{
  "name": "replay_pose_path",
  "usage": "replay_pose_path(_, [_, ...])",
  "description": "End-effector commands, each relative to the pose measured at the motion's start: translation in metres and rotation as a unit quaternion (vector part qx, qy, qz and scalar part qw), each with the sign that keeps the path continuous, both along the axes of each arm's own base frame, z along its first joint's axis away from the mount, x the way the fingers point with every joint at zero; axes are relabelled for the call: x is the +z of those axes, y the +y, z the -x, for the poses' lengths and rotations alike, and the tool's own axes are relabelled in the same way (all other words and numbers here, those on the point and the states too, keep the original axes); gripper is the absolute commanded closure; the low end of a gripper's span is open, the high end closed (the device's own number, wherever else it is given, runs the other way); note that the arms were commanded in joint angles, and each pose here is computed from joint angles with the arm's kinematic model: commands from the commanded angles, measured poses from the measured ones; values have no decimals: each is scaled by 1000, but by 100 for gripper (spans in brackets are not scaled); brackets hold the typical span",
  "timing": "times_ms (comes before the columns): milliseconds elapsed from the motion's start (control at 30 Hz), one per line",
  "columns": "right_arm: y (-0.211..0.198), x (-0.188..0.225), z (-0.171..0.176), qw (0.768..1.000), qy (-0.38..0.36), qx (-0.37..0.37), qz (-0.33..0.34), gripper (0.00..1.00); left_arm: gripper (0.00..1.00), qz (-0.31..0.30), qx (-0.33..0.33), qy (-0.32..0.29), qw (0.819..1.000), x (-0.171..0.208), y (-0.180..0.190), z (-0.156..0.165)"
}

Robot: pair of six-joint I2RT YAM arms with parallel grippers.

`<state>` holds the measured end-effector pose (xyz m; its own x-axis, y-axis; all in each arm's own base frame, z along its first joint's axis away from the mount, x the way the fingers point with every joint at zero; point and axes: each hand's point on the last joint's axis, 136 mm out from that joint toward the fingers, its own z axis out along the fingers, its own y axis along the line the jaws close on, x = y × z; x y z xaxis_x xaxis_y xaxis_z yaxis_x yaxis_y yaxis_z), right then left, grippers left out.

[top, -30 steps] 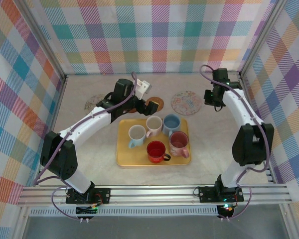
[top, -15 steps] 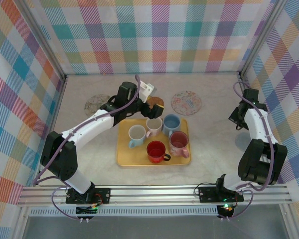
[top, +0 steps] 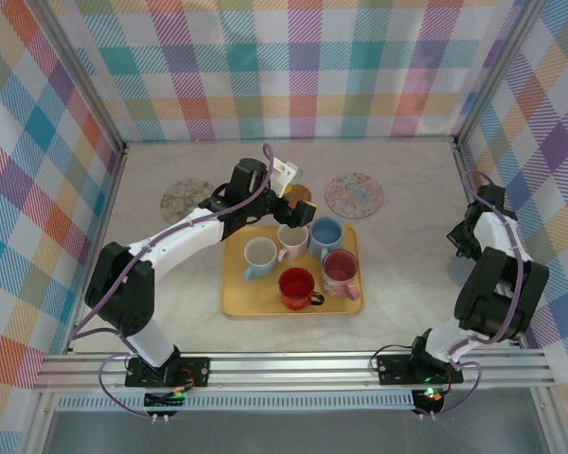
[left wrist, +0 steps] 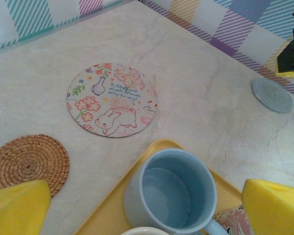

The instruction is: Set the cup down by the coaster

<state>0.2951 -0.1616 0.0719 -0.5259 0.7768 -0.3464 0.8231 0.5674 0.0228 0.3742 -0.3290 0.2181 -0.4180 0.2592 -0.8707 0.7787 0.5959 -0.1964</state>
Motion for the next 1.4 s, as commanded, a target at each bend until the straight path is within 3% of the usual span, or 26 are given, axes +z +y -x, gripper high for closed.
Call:
replay_pose_path(0, [-3, -17, 3, 999, -6, -34, -26, 100, 0, 15, -17, -4, 1000, 5, -13, 3])
replay_pose_path(333, [0, -52, 15, 994, 9, -75, -85, 100, 0, 8, -9, 2, 1000, 7, -18, 0])
replay_pose_path(833, [36, -82, -5, 981, -8, -36, -191, 100, 0, 17, 22, 3, 1000, 10, -13, -1])
replay_pose_path(1367, [78, -71, -58, 983, 17, 107, -147, 100, 0, 23, 38, -4, 999, 13, -4, 5])
